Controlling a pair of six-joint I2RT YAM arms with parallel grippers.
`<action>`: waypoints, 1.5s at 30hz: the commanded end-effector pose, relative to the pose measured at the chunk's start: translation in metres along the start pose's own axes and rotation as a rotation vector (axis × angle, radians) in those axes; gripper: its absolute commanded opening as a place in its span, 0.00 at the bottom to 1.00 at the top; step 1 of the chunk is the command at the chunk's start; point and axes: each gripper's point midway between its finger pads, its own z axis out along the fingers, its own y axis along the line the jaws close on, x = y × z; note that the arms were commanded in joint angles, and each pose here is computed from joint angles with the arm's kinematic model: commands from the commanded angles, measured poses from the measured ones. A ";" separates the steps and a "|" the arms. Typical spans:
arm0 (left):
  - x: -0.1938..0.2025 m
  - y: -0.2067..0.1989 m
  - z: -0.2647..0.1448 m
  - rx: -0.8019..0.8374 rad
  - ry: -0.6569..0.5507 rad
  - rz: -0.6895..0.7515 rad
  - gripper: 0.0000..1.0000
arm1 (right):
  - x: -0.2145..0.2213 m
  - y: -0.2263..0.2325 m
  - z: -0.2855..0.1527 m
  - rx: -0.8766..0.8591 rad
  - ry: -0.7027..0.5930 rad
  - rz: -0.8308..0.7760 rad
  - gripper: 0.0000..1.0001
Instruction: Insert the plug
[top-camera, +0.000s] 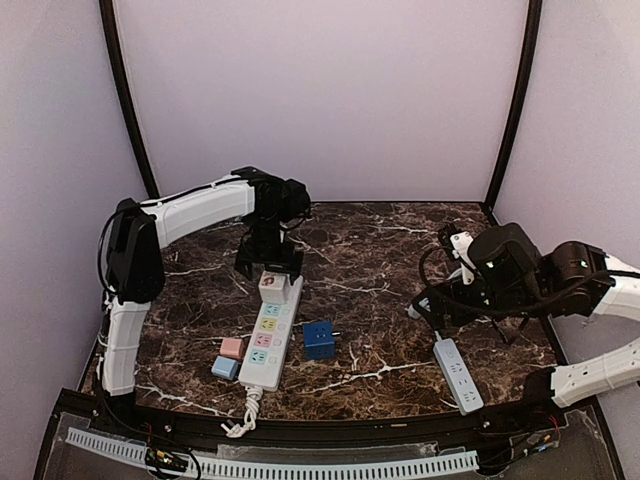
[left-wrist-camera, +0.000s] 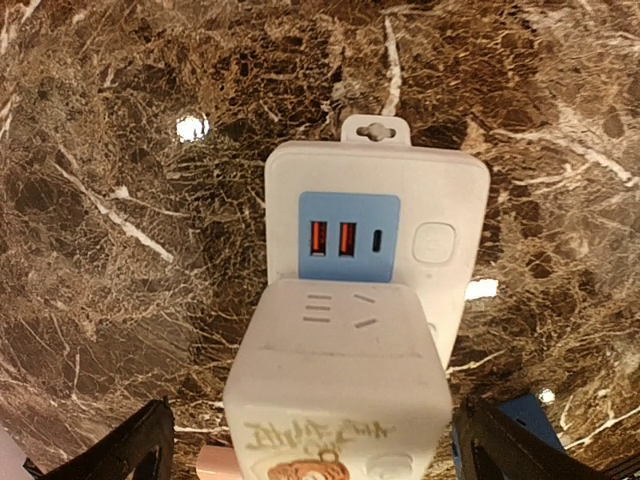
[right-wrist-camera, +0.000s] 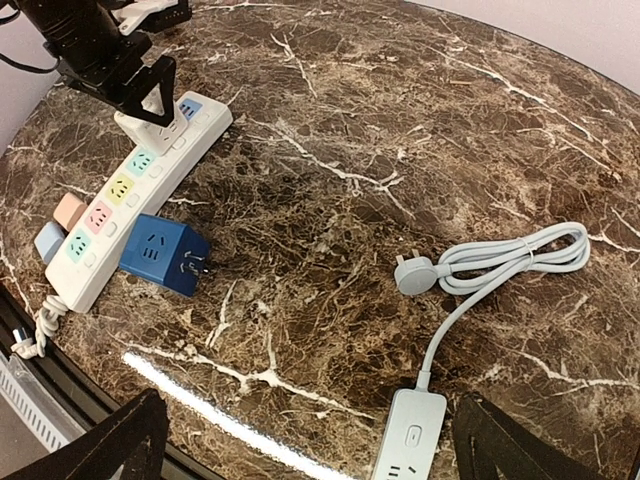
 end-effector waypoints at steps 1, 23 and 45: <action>0.000 0.003 -0.064 0.086 -0.096 -0.028 0.99 | -0.005 -0.006 -0.006 0.008 -0.025 0.013 0.99; 0.074 0.028 -0.125 0.172 -0.147 0.122 0.98 | -0.029 0.050 -0.014 -0.277 -0.195 -0.329 0.99; 0.112 0.056 -0.133 0.181 -0.131 0.153 0.98 | 0.022 0.116 0.045 -0.545 -0.053 -0.896 0.99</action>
